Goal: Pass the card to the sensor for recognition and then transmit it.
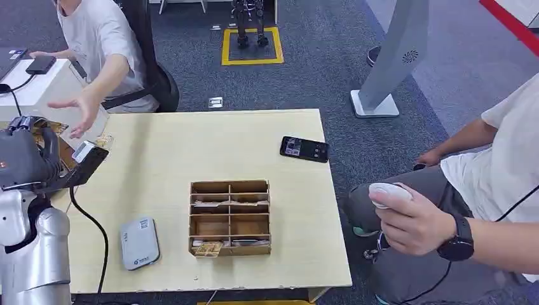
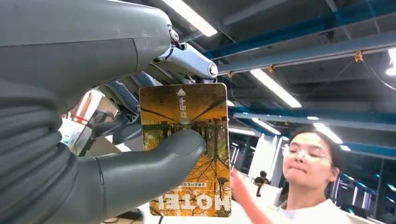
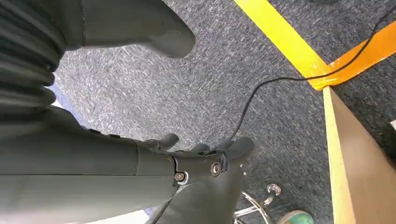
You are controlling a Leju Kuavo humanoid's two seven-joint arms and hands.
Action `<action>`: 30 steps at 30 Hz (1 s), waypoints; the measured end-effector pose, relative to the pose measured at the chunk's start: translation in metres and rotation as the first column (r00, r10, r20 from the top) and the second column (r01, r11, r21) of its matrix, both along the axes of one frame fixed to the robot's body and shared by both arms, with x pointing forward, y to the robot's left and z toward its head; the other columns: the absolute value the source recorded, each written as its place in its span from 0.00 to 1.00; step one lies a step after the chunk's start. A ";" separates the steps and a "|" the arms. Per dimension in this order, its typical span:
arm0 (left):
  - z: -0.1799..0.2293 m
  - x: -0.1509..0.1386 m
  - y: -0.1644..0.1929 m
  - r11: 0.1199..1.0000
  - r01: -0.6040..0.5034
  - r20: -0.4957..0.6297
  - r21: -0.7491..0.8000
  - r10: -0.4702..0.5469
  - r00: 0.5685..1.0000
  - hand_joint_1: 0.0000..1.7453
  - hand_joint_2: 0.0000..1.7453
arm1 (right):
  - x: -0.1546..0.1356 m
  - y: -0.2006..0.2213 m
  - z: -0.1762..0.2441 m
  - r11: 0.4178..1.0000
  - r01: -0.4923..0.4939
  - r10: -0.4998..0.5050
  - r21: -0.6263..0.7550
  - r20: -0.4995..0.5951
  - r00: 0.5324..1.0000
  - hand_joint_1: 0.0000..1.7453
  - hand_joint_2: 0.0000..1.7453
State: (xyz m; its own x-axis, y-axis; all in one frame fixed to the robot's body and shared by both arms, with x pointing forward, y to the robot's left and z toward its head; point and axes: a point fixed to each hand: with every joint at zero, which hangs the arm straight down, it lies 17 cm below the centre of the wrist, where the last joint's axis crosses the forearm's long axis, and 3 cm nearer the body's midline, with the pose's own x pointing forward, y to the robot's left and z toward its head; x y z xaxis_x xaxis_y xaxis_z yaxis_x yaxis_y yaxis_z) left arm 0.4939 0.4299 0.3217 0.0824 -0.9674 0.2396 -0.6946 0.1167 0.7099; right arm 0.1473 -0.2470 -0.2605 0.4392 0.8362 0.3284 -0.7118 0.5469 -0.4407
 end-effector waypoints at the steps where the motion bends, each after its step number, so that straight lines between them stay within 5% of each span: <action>1: 0.000 0.001 -0.001 1.000 0.002 0.000 0.000 -0.002 1.000 1.00 1.00 | 0.000 0.000 0.000 1.000 -0.001 0.001 0.000 0.001 1.000 0.00 1.00; 30: -0.009 0.008 -0.007 1.000 0.018 -0.020 -0.016 -0.018 1.000 1.00 1.00 | -0.001 0.000 0.000 1.000 -0.002 0.002 0.000 0.000 1.000 0.00 1.00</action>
